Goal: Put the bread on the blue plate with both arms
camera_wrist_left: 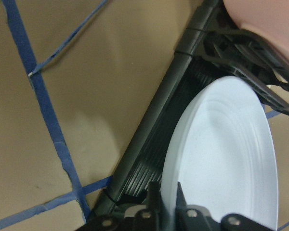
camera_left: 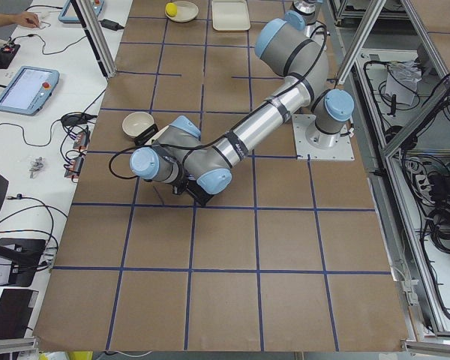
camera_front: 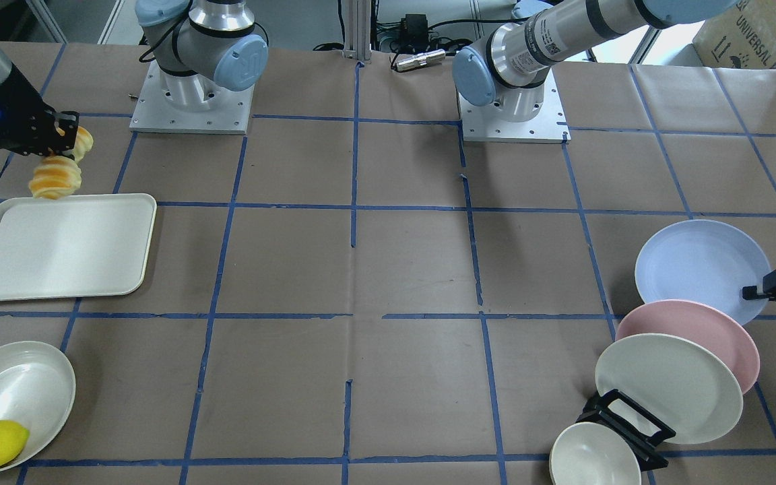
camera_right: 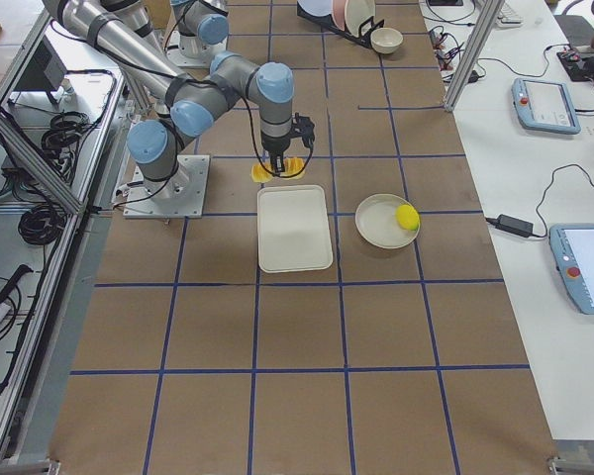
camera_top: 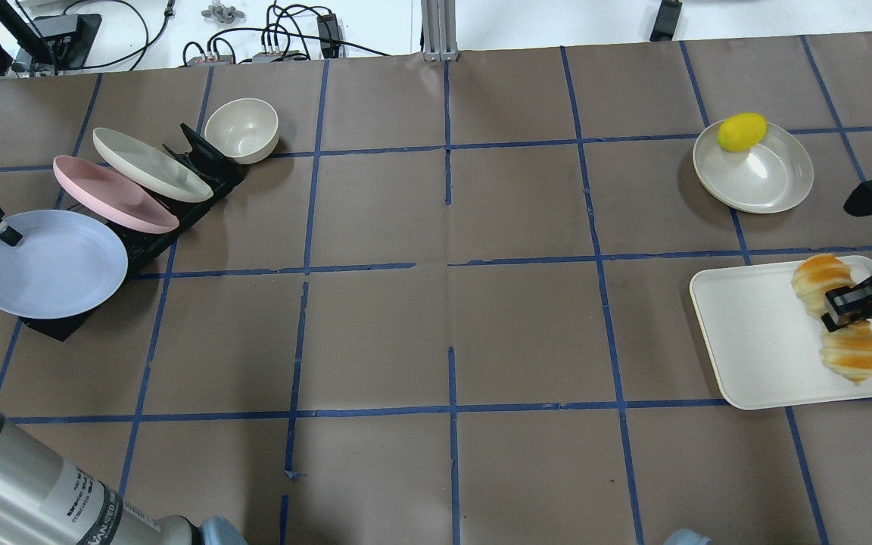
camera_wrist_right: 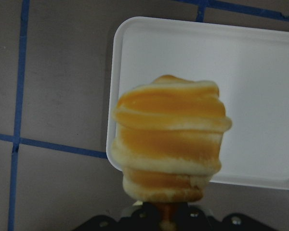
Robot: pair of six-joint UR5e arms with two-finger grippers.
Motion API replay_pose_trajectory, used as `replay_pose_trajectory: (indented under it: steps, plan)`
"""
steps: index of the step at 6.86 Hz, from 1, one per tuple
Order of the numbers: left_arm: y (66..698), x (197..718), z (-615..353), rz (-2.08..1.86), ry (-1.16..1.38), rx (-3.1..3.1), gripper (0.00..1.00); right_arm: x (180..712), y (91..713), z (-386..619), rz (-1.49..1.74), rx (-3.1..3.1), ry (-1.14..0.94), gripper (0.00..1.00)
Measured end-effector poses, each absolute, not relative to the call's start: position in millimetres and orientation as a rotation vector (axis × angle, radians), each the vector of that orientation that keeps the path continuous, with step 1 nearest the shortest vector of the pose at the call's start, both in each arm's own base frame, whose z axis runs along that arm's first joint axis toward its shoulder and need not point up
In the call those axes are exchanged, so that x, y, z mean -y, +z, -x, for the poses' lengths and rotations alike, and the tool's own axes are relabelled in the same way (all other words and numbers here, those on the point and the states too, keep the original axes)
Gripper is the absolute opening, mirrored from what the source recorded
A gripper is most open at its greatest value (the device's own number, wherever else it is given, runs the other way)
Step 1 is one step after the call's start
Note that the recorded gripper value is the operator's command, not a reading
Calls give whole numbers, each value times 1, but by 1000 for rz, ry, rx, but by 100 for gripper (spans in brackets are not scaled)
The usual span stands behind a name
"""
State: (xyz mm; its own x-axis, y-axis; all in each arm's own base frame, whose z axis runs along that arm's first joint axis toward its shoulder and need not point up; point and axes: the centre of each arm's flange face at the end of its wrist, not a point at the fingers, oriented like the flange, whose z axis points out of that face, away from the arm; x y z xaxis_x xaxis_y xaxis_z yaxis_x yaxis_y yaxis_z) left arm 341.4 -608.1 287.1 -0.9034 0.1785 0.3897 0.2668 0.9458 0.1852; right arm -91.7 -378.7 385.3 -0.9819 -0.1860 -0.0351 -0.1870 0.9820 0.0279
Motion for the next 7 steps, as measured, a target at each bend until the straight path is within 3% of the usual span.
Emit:
replay_pose_trajectory:
  steps: [3, 7]
  plan:
    - [337, 563, -294, 293, -360, 2715, 10, 388, 510, 64, 283, -3112, 12, 4]
    - [372, 535, -129, 286, -361, 2696, 11, 408, 528, -72, 188, -3090, 31, 0]
